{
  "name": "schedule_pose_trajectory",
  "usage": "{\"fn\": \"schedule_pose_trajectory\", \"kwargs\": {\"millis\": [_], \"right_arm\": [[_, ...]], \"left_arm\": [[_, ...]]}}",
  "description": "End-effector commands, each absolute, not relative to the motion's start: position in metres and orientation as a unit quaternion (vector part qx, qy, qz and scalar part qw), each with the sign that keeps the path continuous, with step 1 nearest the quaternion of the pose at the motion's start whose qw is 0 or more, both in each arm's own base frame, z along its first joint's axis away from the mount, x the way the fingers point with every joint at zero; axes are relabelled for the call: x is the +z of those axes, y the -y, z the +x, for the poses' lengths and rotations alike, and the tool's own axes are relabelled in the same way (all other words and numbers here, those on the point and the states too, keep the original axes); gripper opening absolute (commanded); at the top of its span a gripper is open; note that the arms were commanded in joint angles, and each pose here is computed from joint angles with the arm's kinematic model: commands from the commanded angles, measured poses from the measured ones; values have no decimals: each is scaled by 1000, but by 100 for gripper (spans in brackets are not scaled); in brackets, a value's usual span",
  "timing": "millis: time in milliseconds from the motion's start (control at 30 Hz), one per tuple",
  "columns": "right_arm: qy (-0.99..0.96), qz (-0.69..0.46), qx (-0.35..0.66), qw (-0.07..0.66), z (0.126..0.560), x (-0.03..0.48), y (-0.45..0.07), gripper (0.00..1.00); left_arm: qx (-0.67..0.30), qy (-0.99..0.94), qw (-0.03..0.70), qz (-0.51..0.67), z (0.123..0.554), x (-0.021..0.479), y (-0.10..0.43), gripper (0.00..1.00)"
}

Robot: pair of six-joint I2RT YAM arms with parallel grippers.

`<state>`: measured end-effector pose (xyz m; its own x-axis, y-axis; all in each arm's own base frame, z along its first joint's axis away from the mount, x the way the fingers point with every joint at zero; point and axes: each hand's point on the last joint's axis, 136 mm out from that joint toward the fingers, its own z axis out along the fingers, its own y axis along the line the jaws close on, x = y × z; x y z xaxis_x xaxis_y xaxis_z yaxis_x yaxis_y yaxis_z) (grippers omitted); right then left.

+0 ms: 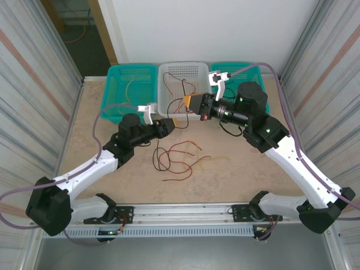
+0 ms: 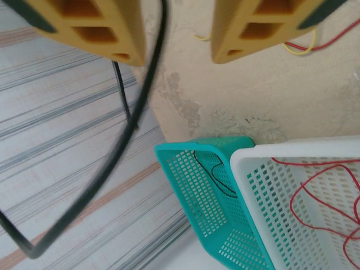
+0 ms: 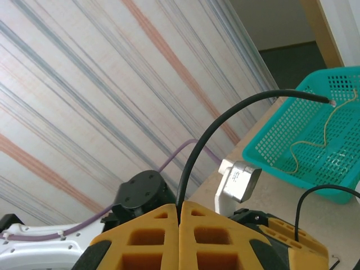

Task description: Untangle the cables

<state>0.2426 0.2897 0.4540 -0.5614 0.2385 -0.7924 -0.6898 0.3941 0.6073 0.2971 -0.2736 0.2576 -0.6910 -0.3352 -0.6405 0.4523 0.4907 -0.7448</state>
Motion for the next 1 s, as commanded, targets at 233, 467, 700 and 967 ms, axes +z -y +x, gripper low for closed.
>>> {"fn": "schedule_pose_trajectory", "kwargs": {"millis": [233, 467, 700, 967], "right_arm": [[-684, -127, 529, 486, 263, 489, -275, 0], [-683, -70, 489, 538, 312, 505, -247, 0], [-693, -37, 465, 549, 356, 503, -230, 0], [-695, -26, 442, 566, 382, 510, -213, 0]], "left_arm": [[-471, -787, 393, 74, 290, 247, 275, 0], [-394, -798, 397, 225, 238, 222, 298, 0], [-414, -761, 402, 297, 210, 229, 315, 0], [-385, -768, 413, 301, 219, 237, 317, 22]]}}
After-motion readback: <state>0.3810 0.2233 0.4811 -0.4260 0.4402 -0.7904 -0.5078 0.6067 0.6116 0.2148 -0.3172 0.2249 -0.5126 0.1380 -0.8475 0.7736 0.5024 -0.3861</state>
